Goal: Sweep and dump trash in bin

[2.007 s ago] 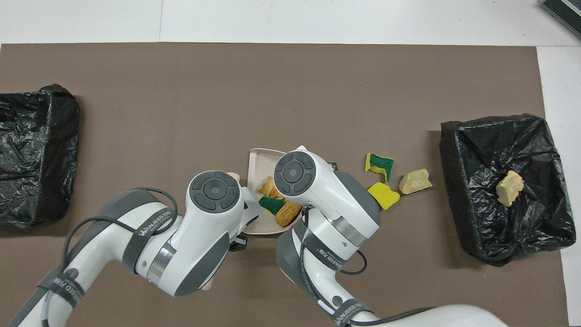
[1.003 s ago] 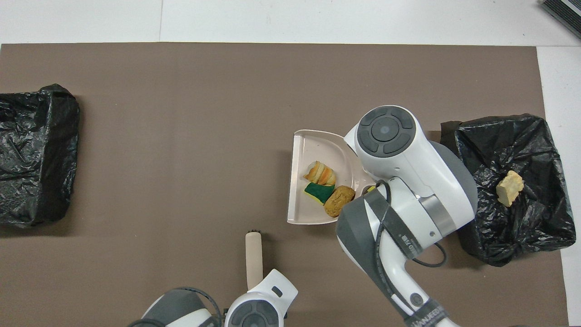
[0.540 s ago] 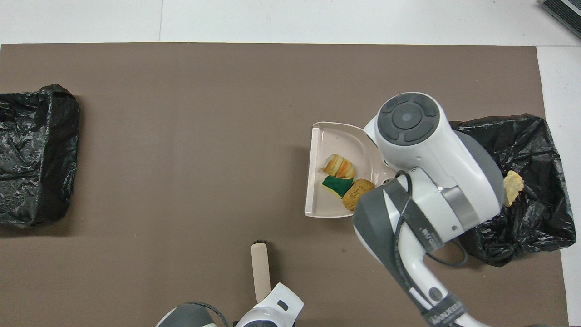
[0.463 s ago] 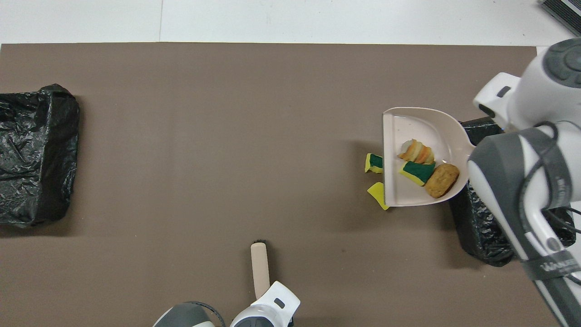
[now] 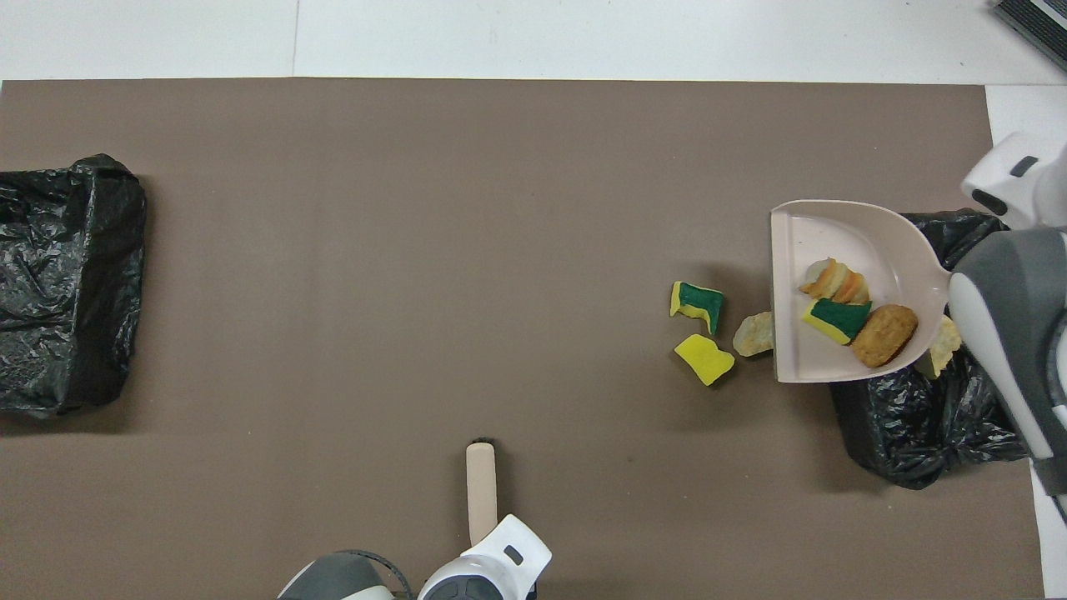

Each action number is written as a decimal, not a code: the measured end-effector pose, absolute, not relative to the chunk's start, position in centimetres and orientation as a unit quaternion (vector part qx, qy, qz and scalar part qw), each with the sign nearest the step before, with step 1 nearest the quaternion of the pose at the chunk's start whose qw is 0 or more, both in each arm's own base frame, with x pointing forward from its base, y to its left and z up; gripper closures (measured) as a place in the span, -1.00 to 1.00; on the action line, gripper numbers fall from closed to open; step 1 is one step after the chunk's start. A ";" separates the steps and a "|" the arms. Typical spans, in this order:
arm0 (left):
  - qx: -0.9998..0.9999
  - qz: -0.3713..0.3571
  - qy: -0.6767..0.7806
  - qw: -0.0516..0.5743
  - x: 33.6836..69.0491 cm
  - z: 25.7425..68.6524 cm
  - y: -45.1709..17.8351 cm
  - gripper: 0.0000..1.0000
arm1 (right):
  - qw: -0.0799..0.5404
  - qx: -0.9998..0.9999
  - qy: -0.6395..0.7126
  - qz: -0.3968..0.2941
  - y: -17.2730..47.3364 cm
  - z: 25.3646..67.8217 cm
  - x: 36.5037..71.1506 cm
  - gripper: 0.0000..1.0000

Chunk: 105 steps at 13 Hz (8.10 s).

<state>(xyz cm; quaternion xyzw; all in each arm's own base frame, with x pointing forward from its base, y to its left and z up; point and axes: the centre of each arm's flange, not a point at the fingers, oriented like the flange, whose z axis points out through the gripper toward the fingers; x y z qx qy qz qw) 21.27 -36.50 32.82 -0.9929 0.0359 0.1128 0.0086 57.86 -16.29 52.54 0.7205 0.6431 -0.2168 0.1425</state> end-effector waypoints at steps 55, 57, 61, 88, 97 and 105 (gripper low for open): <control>-0.993 0.010 0.119 0.024 53.5 65.0 -4.8 -1.00 | -0.051 0.995 0.018 -0.090 16.9 52.5 57.7 0.37; -0.992 0.011 0.121 0.024 53.5 64.9 -5.1 -1.00 | -0.060 0.994 -0.028 -0.083 20.5 50.8 58.2 0.37; -0.992 0.006 0.124 0.023 53.9 64.7 -5.3 -1.00 | -0.091 0.988 -0.073 -0.101 27.9 46.7 58.9 0.37; -0.992 -0.001 0.123 -0.026 59.1 51.0 -23.3 -1.00 | 0.007 0.995 -0.018 -0.100 30.8 45.3 61.6 -1.00; -0.998 -0.037 0.055 0.003 50.2 38.0 -36.3 -1.00 | 0.026 0.989 -0.038 -0.137 19.7 48.1 58.0 -1.00; -0.994 -0.097 0.021 0.043 50.1 33.9 -39.2 -1.00 | -0.005 0.988 0.028 -0.149 13.2 49.7 57.6 -1.00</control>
